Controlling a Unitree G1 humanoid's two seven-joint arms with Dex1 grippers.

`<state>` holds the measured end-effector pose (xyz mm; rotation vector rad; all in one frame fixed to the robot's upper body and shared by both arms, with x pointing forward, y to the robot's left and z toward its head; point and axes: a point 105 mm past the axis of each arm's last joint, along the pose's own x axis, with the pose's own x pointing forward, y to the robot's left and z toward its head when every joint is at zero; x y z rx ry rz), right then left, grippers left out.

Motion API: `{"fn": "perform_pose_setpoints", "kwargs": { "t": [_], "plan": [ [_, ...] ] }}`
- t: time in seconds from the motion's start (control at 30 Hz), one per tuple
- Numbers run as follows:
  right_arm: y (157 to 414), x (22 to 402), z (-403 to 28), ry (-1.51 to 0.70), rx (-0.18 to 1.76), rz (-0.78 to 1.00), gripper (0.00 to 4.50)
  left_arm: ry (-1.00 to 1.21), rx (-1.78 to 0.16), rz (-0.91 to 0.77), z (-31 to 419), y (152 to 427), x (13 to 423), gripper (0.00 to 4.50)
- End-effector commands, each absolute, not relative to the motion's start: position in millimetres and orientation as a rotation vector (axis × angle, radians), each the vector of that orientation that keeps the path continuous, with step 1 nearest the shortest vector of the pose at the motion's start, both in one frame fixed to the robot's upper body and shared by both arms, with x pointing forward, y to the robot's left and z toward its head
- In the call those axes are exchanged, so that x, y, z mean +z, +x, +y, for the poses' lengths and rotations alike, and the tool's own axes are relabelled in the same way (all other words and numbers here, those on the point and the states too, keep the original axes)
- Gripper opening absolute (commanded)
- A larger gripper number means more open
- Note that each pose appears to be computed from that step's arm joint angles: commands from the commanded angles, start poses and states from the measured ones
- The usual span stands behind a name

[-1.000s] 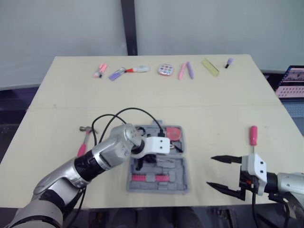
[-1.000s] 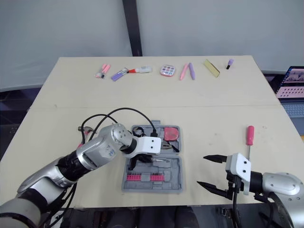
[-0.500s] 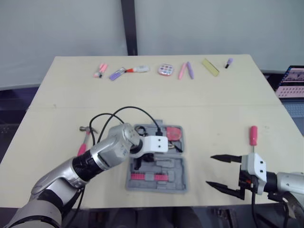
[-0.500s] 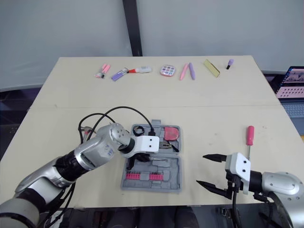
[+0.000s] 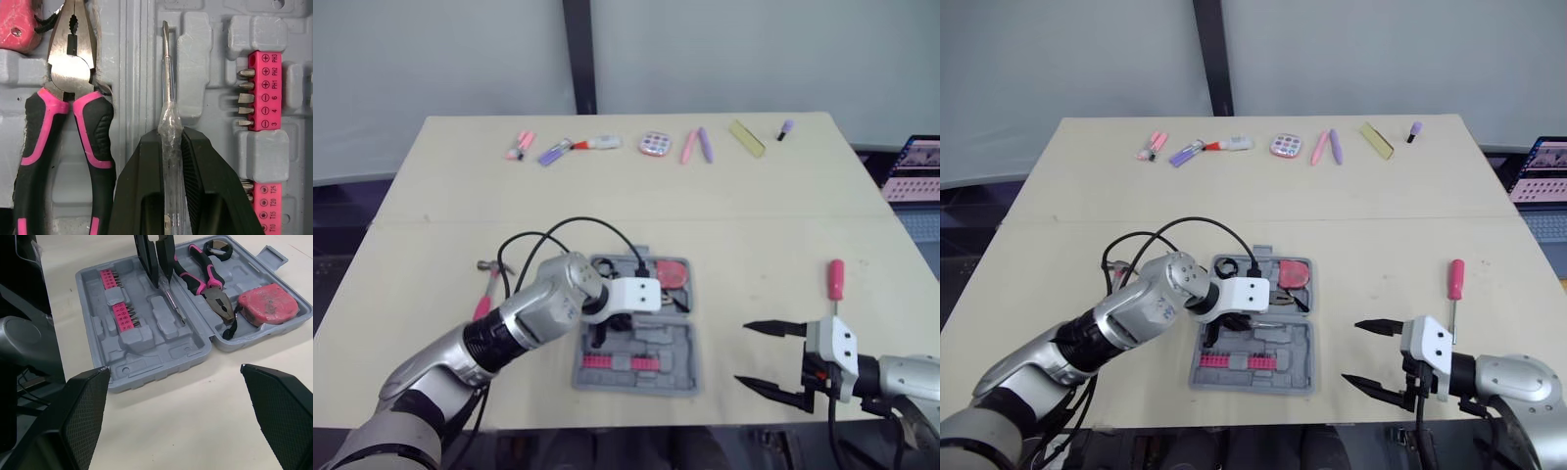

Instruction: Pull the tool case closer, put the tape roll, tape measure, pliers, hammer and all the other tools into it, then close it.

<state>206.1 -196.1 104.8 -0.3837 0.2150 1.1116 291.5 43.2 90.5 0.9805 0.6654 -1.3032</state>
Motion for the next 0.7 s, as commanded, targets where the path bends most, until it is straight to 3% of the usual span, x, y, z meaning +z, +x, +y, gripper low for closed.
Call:
{"fn": "perform_pose_setpoints", "kwargs": {
  "t": [0.03, 0.1, 0.2, 0.27, 0.3, 0.4, 0.53, 0.57, 0.7],
  "plan": [
    [206.4, 110.2, -192.8, -0.387, 1.113, 0.185, 4.50, 0.958, -1.296, 0.626, 39.7, 294.4, 103.5, 1.41],
    [206.6, 110.1, -192.8, -0.386, 1.113, 0.184, 4.50, 0.940, -1.292, 0.620, 40.1, 293.6, 106.1, 2.53],
    [206.9, 109.8, -192.8, -0.386, 1.114, 0.184, 4.50, 0.893, -1.264, 0.620, 43.8, 295.5, 111.5, 3.79],
    [207.2, 109.6, -192.8, -0.385, 1.116, 0.183, 4.50, 0.839, -1.239, 0.630, 47.6, 296.6, 115.5, 3.79],
    [207.3, 109.6, -192.8, -0.385, 1.116, 0.182, 4.50, 0.810, -1.226, 0.620, 48.3, 297.4, 118.4, 3.63],
    [207.8, 109.7, -192.7, -0.384, 1.118, 0.180, 4.50, 0.710, -1.197, 0.610, 52.8, 298.3, 125.5, 2.43],
    [208.2, 110.0, -192.3, -0.383, 1.118, 0.178, 4.50, 0.613, -1.172, 0.560, 60.1, 301.5, 131.3, 0.29],
    [208.2, 110.2, -192.2, -0.383, 1.118, 0.177, 4.50, 0.595, -1.169, 0.541, 62.0, 302.4, 132.3, 0.01],
    [208.5, 110.9, -192.9, -0.384, 1.113, 0.175, 4.50, 0.468, -1.223, 0.344, 72.0, 301.9, 133.9, 0.01]
  ]
}}
